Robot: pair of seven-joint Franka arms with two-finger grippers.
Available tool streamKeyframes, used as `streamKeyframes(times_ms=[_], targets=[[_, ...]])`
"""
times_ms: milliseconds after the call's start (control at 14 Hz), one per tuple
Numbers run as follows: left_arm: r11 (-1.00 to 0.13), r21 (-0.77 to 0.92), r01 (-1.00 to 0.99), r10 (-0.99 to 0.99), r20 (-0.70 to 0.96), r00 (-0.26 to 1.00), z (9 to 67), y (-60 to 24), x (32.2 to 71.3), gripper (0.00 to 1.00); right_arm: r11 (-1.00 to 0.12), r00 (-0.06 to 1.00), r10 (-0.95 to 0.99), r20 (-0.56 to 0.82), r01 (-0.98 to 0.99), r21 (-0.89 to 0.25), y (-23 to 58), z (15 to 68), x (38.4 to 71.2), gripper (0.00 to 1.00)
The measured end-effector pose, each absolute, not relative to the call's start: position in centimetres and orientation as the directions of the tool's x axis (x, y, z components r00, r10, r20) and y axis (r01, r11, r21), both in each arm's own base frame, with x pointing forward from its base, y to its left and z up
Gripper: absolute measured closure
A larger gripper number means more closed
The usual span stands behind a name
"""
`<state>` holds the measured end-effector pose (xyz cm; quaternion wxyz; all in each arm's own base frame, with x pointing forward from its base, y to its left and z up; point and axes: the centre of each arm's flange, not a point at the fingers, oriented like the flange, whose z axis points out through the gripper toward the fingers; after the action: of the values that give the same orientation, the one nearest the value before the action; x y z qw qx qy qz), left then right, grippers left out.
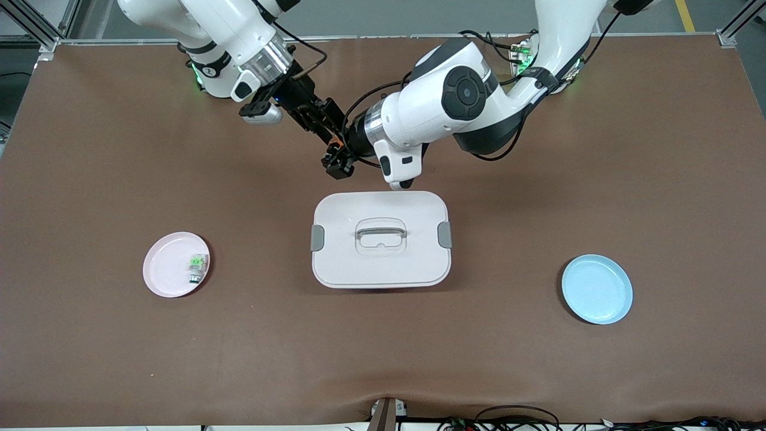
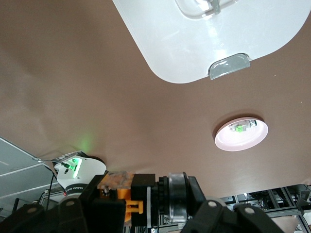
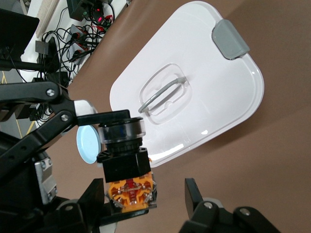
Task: Transfer orange switch to right arm and place
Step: 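Bring the switch above the box while the right gripper reaches it, then grasp the switch with the right gripper and open the left gripper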
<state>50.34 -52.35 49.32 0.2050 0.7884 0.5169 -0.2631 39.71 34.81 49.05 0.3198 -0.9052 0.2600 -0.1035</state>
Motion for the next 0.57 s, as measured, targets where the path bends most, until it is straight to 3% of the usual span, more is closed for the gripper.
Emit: streamKeyframes(times_ms=[143,214,571], targets=[[-0.381,0.049,0.923,0.708,-0.626,0.325,49.15,-52.33,50.41,0.27,-0.671,0.850,-0.525,0.043,-0.382,-0.635,35.23,49.40,39.98,0.55],[-0.378,0.049,0.924,0.709,-0.627,0.324,49.17,-52.22,50.55,0.27,-0.673,0.851,-0.523,0.046,-0.379,-0.635,35.28,49.42,40.11,0.59],[-0.372,0.050,0.927,0.711,-0.626,0.319,49.20,-51.85,50.95,0.27,-0.672,0.851,-0.523,0.046,-0.379,-0.636,35.58,49.46,40.57,0.59]])
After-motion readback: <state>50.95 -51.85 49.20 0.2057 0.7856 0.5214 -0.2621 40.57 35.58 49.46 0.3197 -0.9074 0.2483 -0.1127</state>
